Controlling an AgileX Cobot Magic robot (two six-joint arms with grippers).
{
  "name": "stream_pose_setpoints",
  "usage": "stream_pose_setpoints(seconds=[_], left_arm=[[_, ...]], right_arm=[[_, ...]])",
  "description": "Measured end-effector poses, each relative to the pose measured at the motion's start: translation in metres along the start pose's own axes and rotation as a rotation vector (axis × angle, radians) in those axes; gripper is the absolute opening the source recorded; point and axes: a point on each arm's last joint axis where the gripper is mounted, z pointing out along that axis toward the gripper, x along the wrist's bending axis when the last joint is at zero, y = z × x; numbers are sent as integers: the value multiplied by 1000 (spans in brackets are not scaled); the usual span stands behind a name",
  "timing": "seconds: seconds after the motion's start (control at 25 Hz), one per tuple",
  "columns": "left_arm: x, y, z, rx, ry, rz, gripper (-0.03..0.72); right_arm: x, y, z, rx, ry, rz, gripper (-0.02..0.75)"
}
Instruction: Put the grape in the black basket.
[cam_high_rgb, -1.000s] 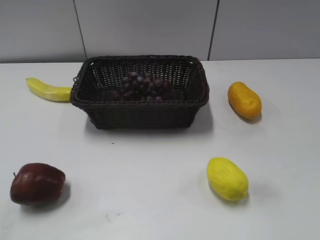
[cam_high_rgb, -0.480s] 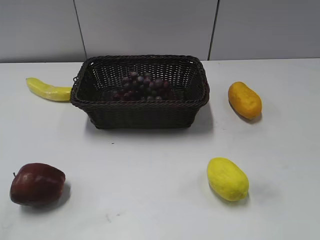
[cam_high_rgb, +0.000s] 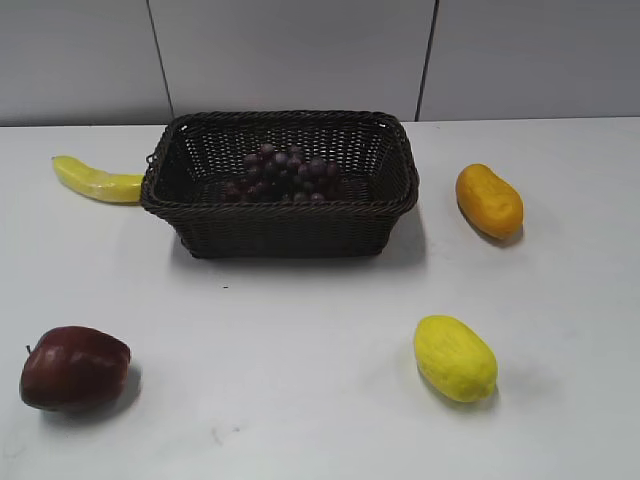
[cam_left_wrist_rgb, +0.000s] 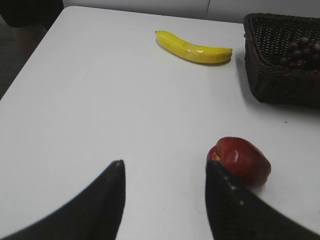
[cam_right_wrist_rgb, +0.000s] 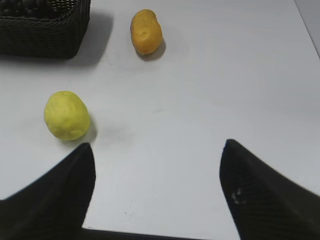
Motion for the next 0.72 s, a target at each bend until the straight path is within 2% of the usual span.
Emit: stream_pose_setpoints(seconds=[0.72], left_arm=[[0,0,0,0,0,0,480]], right_arm=[[0,0,0,0,0,0,585]])
